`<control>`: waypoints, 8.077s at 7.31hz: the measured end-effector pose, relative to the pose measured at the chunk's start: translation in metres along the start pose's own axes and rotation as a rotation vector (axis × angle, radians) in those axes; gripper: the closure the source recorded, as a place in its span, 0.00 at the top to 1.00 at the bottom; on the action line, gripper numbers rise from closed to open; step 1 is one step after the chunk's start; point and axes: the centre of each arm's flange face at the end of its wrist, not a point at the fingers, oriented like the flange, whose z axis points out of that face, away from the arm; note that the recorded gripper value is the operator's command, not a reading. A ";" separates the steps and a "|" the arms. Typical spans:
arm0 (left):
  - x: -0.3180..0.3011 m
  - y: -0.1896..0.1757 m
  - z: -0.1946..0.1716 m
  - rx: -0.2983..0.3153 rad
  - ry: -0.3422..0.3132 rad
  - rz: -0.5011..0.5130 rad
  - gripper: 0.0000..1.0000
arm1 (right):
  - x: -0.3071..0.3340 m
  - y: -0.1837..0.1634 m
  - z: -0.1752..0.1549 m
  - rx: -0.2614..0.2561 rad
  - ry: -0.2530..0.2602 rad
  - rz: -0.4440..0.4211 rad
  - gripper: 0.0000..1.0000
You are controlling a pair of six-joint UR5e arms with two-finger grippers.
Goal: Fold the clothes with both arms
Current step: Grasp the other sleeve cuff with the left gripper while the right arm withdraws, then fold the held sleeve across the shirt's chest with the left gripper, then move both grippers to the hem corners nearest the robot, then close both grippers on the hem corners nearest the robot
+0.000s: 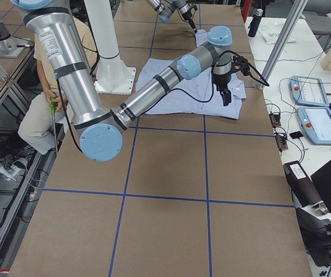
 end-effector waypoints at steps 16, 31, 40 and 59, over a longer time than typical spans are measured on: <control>0.719 -0.113 0.127 -0.170 -0.167 0.056 0.05 | 0.003 0.003 0.002 -0.002 0.005 0.019 1.00; 0.524 0.005 -0.085 -0.222 0.010 0.301 1.00 | -0.283 0.202 0.055 0.094 -0.024 0.341 1.00; 0.423 0.232 -0.092 -0.364 -0.154 0.050 0.70 | -0.310 0.322 0.094 0.132 0.063 0.343 1.00; 0.428 0.281 -0.078 -0.418 -0.183 0.045 0.00 | -0.318 0.332 0.097 0.132 0.019 0.332 1.00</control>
